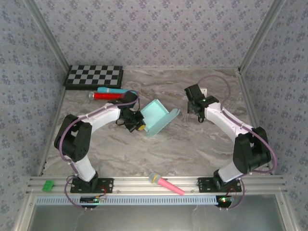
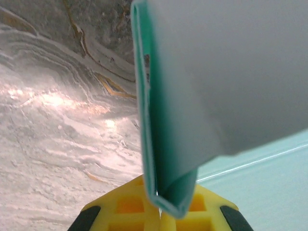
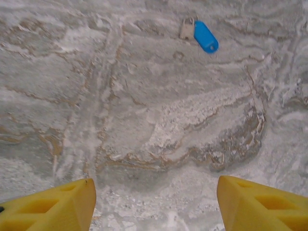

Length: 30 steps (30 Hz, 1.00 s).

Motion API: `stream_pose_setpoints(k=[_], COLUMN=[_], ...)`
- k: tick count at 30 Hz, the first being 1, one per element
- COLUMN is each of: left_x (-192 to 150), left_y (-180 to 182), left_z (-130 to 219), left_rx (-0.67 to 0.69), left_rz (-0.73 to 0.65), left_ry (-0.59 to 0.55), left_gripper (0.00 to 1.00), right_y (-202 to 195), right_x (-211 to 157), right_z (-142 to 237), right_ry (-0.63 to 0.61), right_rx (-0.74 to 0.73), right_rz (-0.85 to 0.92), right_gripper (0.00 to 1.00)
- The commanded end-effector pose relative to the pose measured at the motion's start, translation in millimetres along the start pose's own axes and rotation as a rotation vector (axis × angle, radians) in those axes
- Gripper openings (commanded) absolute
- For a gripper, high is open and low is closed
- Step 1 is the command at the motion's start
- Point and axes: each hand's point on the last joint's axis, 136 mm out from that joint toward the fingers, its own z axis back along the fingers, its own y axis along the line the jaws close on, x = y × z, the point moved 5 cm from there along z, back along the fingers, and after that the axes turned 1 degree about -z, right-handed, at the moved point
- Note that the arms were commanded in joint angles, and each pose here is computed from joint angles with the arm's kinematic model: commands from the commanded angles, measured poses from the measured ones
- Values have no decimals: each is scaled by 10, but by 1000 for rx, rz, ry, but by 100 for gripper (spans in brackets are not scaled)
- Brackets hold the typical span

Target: Fold the paper box

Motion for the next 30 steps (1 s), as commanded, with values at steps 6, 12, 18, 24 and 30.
stream_pose_setpoints(k=[6,12,18,24,30], left_x=[-144,-112,-110,-72,-27], left_y=[-56,-55,-38,-111,-103], left_z=[-34,-23,-80,16,229], left_rx=[-108,-93,-84,-72,-33], left_rz=[223,228,230,176,56], left_ry=[76,50,58,21,-86], left_gripper=[0,8,33,58,70], right_y=[34,177,351,509,685], right_x=[-125,-212,-238,-234,-226], right_z=[-50,-141,-178,-185,-182], right_ry=[24,66,83,88,89], right_rx=[50,115,181,256,362], right_rz=[-47,-28,-21,-29,-31], right_gripper=[69,69,69,69,68])
